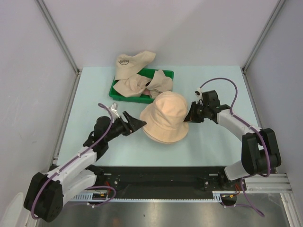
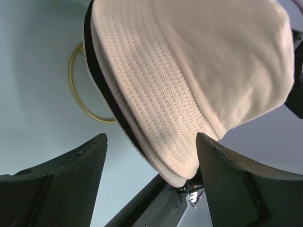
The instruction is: Stack the hats
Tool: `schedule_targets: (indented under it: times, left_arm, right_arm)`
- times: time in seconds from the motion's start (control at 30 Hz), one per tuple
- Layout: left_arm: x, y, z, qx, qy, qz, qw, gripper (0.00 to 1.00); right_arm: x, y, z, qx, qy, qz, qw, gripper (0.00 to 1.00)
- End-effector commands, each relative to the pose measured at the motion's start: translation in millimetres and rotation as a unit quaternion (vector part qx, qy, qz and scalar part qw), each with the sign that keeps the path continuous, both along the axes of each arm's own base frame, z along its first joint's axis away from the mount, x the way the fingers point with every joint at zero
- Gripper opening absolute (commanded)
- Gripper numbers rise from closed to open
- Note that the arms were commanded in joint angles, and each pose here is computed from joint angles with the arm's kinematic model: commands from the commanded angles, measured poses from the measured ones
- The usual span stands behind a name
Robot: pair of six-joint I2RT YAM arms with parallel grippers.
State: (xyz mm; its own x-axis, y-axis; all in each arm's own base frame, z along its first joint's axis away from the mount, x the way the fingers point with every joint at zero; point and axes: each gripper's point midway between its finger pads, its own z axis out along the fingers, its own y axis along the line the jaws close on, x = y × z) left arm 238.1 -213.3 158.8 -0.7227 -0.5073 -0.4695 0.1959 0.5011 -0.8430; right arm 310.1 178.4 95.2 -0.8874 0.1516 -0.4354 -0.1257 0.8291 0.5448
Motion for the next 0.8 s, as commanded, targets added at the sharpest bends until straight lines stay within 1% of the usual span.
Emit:
schedule_targets:
  times: [0.0,0.03,0.07,0.17,0.2,0.23,0.27,0.3,0.37,0.4,0.43,0.47,0.57,0.6,0.67,0.77]
  left_arm:
    - [3.3,-14.5,24.6,-0.058,-0.032,-0.018,0.998,0.79]
    - [4.0,-15.2,21.3,-0.058,-0.026,-0.017,0.998,0.75]
    - [3.4,-16.7,18.4,-0.057,-0.022,-0.022,0.998,0.73]
    - [1.9,-21.2,6.0,-0.067,-0.002,-0.03,0.997,0.5]
    - [2.2,-22.1,3.2,-0.074,0.006,-0.028,0.997,0.32]
    - [0.5,-20.4,-5.3,-0.071,0.016,-0.024,0.997,0.21]
    - [-1.6,-17.9,-17.4,-0.06,0.04,-0.017,0.997,0.09]
    - [1.3,-11.7,-30.1,-0.042,0.055,0.005,0.998,0.0]
    - [-2.5,0.4,-59.4,-0.003,0.091,0.033,0.995,0.0]
    - [-0.7,5.0,-66.2,0.005,0.093,0.046,0.995,0.0]
    - [-4.6,7.3,-79.2,0.011,0.109,0.048,0.993,0.0]
    - [-1.6,5.4,-76.2,0.005,0.101,0.046,0.994,0.0]
    - [5.5,1.3,-94.8,0.048,0.12,0.031,0.991,0.0]
    - [14.2,-1.3,-93.4,0.067,0.108,0.022,0.992,0.0]
    - [11.4,0.8,-121.1,0.113,0.151,0.009,0.982,0.0]
    - [17.3,0.7,-130.7,0.155,0.159,0.002,0.975,0.0]
  right_arm:
    - [2.9,9.0,24.8,0.012,-0.026,0.005,1.0,0.0]
    - [2.4,9.2,25.6,0.012,-0.027,0.005,1.0,0.0]
    - [2.1,9.3,25.7,0.011,-0.027,0.004,1.0,0.0]
    - [2.5,7.4,26.4,0.007,-0.029,0.0,1.0,0.0]
    - [2.3,6.3,25.9,0.004,-0.027,-0.002,1.0,0.0]
    - [2.1,5.8,26.5,0.002,-0.028,-0.003,1.0,0.0]
    - [2.9,2.8,26.6,-0.005,-0.029,-0.009,1.0,0.0]
    - [2.3,1.0,25.3,-0.009,-0.027,-0.012,1.0,0.0]
    - [0.0,-4.0,19.8,-0.023,-0.018,-0.02,0.999,0.0]
    - [-1.2,-5.0,18.1,-0.026,-0.015,-0.021,0.999,0.0]
    - [-3.4,-7.0,14.0,-0.03,-0.01,-0.023,0.999,0.0]
    - [-5.5,-7.8,10.3,-0.033,-0.005,-0.024,0.999,0.0]
    - [-8.5,-13.1,-3.7,-0.045,0.012,-0.033,0.998,0.0]
    - [-10.4,-13.7,-11.0,-0.049,0.024,-0.032,0.998,0.0]
    - [-13.1,-14.9,-15.0,-0.055,0.035,-0.031,0.997,0.0]
    - [-13.7,-20.9,-10.2,-0.067,0.026,-0.041,0.997,0.0]
